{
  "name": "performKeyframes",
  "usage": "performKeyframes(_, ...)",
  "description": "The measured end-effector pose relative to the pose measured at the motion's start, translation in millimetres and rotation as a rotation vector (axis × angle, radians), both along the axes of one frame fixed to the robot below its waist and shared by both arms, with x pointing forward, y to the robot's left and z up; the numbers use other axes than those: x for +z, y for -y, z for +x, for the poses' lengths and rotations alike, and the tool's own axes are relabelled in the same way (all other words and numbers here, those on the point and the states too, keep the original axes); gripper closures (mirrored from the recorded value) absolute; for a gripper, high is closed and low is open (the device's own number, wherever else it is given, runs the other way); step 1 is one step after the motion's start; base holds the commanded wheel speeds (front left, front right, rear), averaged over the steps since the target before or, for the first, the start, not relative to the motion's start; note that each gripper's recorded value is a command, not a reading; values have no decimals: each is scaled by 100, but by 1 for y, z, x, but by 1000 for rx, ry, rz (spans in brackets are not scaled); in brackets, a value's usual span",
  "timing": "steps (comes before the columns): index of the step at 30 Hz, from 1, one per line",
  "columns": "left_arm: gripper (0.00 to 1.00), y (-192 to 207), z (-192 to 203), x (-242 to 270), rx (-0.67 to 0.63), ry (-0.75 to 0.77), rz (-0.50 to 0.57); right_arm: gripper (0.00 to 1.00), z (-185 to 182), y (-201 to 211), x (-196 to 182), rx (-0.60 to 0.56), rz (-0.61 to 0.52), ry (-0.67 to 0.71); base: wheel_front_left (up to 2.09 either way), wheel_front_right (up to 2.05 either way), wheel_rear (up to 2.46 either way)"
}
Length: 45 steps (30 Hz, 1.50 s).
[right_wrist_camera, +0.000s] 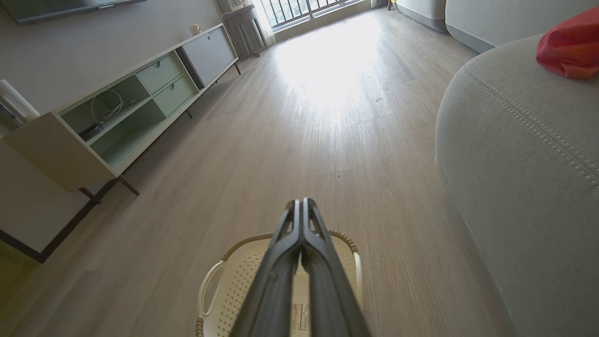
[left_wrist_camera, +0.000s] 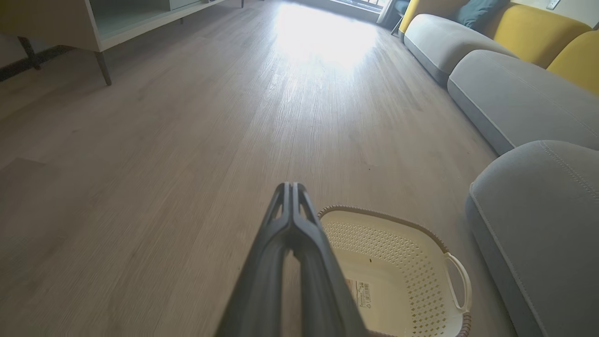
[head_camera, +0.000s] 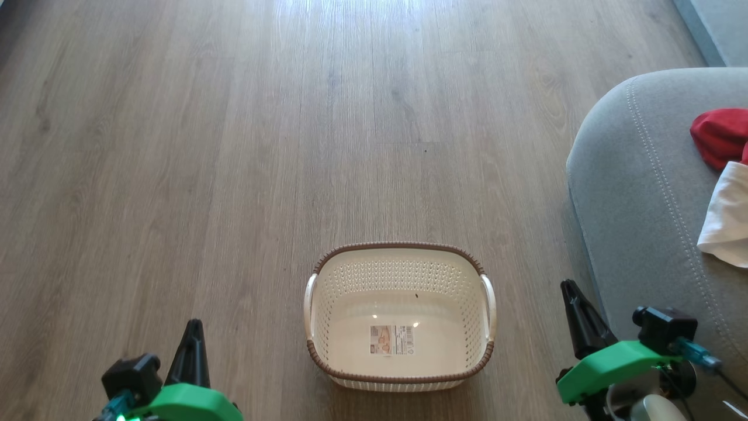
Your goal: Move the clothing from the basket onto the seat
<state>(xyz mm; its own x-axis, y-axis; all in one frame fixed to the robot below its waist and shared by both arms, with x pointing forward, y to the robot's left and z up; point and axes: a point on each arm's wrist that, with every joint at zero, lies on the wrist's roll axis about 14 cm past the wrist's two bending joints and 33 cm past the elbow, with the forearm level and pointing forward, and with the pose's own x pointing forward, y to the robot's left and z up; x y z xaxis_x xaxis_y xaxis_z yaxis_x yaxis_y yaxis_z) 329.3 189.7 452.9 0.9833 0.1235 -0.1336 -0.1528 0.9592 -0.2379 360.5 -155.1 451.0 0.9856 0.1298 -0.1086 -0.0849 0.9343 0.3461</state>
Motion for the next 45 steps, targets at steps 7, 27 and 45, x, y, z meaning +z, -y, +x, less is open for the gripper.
performKeyframes(7,100,-1,3,-1,13,-7,-84,100,1,6,0,-34,73,-18,0,0,0)
performKeyframes(27,100,-2,9,-6,39,-30,-325,100,3,18,0,-113,283,-61,0,0,0)
performKeyframes(45,100,-2,15,-6,53,-28,-531,100,6,27,4,-170,467,-73,0,0,0)
